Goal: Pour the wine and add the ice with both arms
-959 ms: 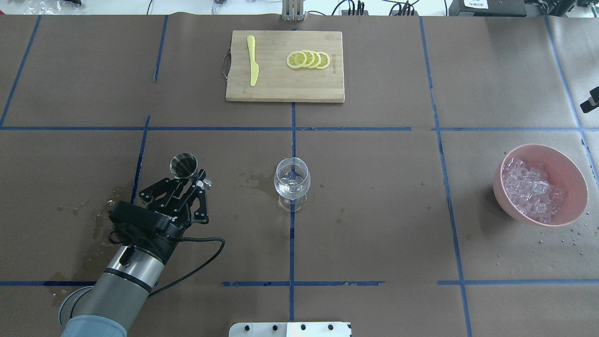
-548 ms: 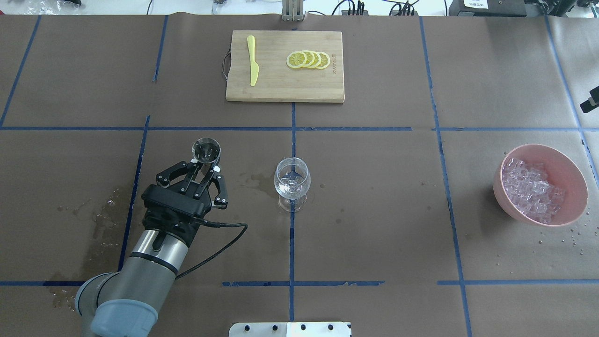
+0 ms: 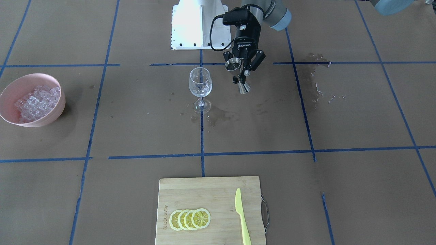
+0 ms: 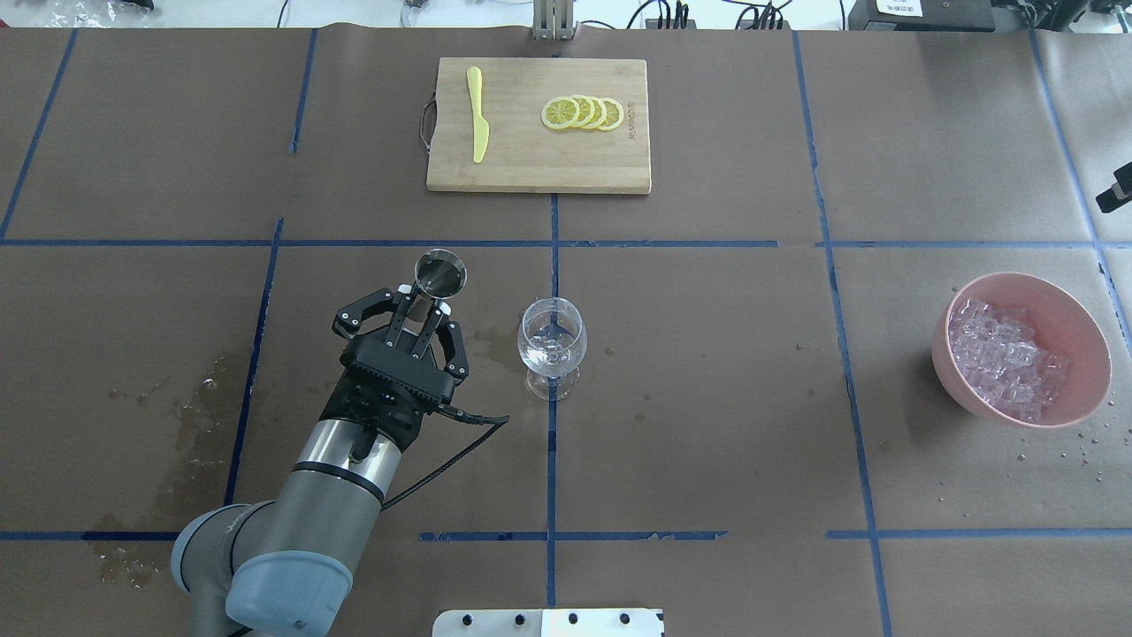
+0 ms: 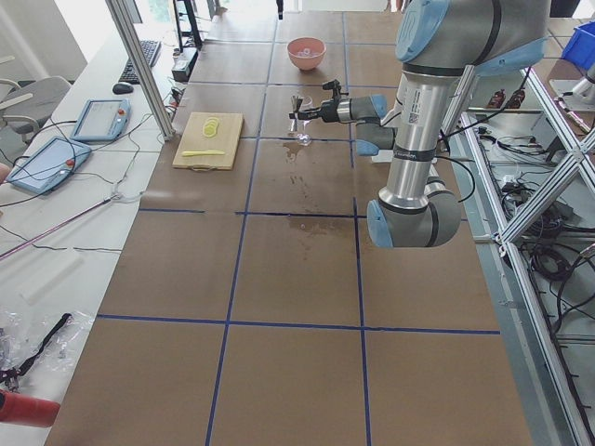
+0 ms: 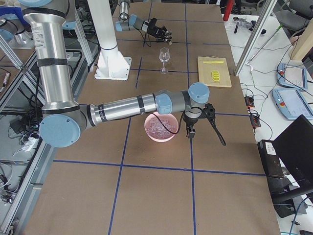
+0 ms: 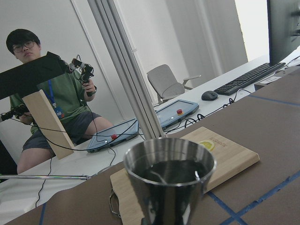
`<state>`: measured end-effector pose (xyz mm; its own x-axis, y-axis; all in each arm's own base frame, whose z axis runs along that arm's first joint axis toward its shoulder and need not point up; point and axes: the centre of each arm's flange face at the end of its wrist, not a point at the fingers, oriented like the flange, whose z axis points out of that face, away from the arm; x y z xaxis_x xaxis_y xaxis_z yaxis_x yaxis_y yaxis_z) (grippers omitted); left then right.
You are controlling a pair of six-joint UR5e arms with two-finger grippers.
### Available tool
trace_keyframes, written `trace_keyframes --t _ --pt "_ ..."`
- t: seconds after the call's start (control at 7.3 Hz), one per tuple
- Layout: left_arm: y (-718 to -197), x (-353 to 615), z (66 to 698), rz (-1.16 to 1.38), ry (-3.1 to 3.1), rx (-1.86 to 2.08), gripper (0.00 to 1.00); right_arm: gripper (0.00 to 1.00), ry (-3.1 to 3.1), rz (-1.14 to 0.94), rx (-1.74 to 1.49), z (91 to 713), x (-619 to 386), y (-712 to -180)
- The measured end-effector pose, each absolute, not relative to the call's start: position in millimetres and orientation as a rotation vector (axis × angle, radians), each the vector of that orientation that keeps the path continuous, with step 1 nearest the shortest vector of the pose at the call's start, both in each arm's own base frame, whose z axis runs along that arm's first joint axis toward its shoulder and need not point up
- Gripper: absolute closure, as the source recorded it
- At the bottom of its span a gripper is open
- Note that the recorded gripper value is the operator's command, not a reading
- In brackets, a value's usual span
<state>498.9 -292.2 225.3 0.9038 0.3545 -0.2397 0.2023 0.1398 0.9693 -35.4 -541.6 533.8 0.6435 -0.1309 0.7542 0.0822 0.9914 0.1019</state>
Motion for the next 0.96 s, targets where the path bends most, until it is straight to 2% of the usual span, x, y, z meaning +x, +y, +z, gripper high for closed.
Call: trace_keyframes --t 0.96 --pt "-292.0 533.0 189.9 0.463 0.217 1.44 1.0 0.0 -0.864 -0.12 0.06 533.3 -35.3 -541.4"
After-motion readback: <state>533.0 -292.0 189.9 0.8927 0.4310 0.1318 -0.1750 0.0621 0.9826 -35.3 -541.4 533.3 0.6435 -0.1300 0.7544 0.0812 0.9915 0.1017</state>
